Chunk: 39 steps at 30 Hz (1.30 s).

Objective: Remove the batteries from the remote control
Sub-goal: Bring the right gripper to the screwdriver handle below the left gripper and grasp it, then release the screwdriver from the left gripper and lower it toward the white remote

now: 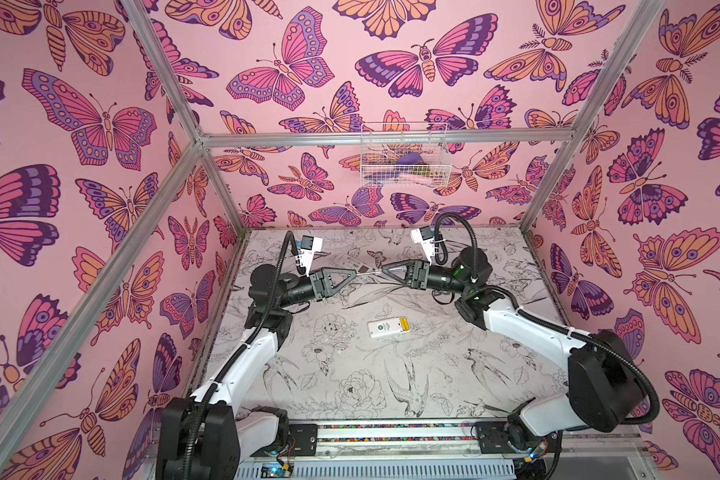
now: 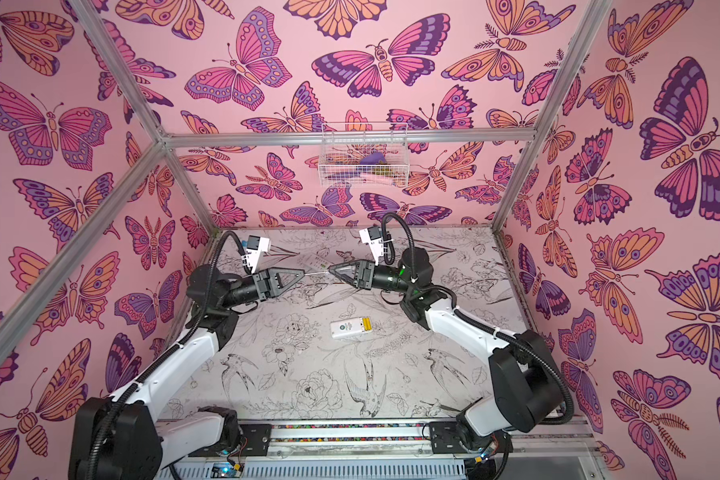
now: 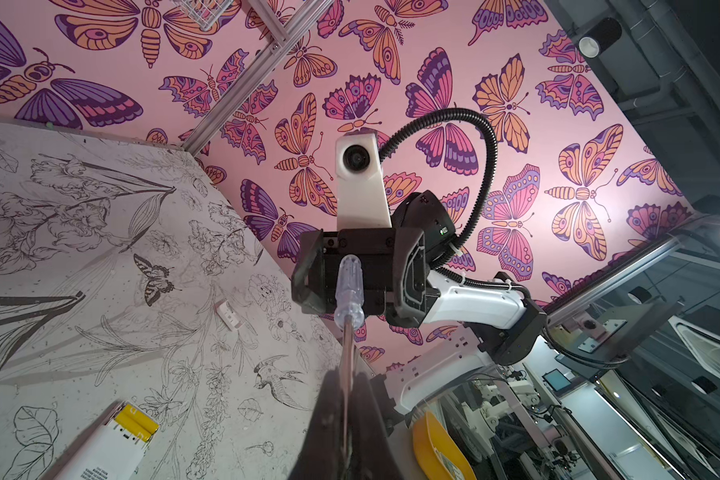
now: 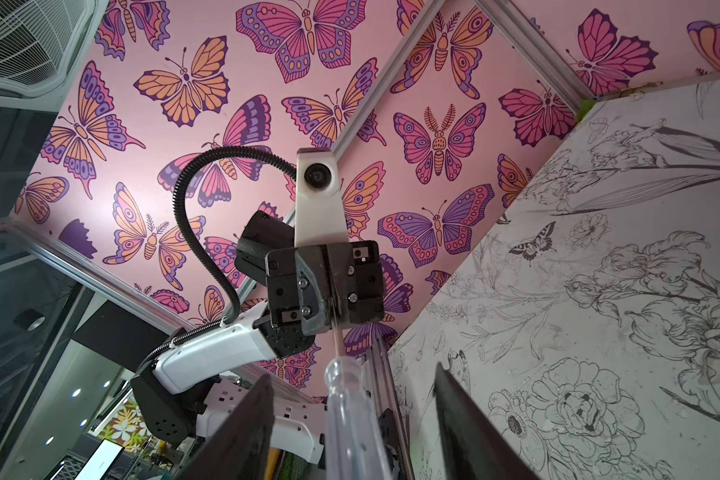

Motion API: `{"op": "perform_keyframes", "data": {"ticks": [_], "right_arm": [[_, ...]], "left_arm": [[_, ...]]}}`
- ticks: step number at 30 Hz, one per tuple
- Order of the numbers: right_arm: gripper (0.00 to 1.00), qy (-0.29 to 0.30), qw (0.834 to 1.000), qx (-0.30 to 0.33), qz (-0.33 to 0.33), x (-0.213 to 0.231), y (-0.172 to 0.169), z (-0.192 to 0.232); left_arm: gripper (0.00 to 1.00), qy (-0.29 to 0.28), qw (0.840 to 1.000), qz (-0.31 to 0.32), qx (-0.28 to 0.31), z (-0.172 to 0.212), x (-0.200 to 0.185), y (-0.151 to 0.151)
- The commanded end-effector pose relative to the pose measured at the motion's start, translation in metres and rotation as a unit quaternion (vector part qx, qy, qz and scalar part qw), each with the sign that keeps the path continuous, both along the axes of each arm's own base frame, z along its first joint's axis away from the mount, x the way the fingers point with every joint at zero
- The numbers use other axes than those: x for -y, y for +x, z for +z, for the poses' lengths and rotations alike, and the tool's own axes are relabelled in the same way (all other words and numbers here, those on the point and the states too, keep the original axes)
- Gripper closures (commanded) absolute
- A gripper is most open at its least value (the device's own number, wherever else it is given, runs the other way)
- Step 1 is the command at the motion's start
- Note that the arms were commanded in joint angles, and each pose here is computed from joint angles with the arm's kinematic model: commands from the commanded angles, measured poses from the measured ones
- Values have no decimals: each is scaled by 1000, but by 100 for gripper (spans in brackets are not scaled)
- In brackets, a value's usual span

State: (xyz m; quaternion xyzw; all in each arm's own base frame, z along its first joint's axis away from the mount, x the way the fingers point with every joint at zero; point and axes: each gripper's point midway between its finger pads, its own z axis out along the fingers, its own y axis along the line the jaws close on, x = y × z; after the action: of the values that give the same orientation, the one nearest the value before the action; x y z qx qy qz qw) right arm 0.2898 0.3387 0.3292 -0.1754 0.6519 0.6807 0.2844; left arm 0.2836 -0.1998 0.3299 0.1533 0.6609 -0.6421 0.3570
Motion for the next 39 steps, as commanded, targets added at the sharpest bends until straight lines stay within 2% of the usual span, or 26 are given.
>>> {"op": "perform_keyframes", "data": {"ticks": [1,10,19,21,22,25,27,33,39], "right_arm": [[41,23,999,33,24,-8,-8,22],[59,23,999,33,33,-13,-9,22],[83,11,999,33,39,-14,-9,16],[85,6,999,34,37,-12,-9,14],[87,3,999,36,36,-11,-10,13],[89,-4,999,39,24,-3,-7,12],[90,-7,999,42,12,7,-5,11],[91,-43,997,40,-40,45,5,-5],[92,-119,987,48,-98,80,3,-34]], "left_arm": [[100,-4,1000,0,16,2,2,-1],[100,-3,1000,-1,24,3,2,-2],[100,-3,1000,9,25,2,-1,1],[94,-2,999,16,27,1,-4,3],[86,1,999,17,34,1,-4,3],[53,8,999,25,36,-3,-7,6],[41,13,999,36,37,-3,-12,11],[27,63,997,33,37,-11,-16,19],[14,145,988,30,39,-29,-14,27]]}}
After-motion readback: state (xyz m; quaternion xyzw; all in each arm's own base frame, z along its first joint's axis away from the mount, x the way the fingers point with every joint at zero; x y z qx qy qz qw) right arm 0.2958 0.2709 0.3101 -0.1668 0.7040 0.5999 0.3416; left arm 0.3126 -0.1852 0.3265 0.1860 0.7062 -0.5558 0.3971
